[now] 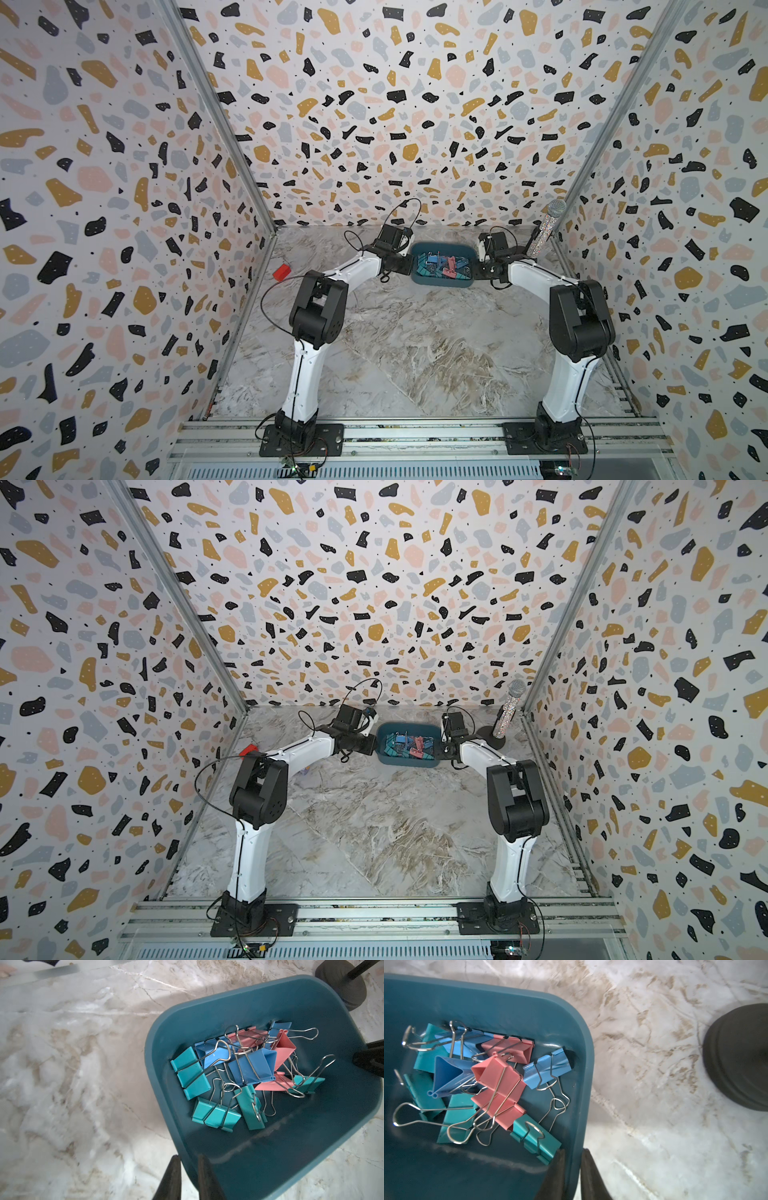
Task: Take out the binder clips from the storage box
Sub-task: Move the storage box to the center of the board.
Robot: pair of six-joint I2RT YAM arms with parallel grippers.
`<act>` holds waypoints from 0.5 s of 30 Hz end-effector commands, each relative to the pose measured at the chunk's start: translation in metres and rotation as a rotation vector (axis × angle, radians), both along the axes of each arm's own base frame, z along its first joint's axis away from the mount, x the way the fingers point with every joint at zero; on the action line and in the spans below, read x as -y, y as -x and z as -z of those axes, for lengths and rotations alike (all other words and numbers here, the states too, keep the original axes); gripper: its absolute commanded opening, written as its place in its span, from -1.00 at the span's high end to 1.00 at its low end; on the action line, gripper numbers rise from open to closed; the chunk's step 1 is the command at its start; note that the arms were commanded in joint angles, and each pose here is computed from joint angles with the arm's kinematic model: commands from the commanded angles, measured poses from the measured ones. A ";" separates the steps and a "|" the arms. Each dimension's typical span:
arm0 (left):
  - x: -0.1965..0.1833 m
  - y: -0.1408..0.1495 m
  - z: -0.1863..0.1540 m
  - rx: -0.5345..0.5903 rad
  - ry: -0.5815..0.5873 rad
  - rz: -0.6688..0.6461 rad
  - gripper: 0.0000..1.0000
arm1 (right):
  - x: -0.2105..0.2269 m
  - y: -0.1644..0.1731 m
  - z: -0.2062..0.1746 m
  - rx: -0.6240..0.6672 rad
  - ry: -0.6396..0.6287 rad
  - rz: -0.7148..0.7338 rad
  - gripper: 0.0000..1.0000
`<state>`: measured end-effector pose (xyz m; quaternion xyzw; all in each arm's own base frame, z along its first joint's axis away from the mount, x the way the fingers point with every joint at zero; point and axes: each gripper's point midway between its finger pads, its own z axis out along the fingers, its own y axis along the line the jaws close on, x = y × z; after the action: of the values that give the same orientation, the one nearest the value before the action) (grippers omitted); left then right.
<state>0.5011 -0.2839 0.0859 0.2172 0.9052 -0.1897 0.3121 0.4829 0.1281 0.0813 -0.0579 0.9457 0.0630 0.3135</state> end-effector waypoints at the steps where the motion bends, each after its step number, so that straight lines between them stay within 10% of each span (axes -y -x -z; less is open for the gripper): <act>1: -0.011 0.010 -0.021 0.030 -0.003 -0.033 0.65 | -0.024 0.044 0.013 -0.134 -0.002 -0.114 0.63; 15: -0.063 0.079 -0.020 -0.010 -0.047 -0.173 0.66 | -0.073 0.089 0.021 -0.143 0.009 -0.213 0.65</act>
<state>0.4295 -0.2303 0.1039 0.1664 0.9247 -0.1530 0.3064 0.4247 0.2001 0.0730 -0.1443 0.9442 0.0928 0.2812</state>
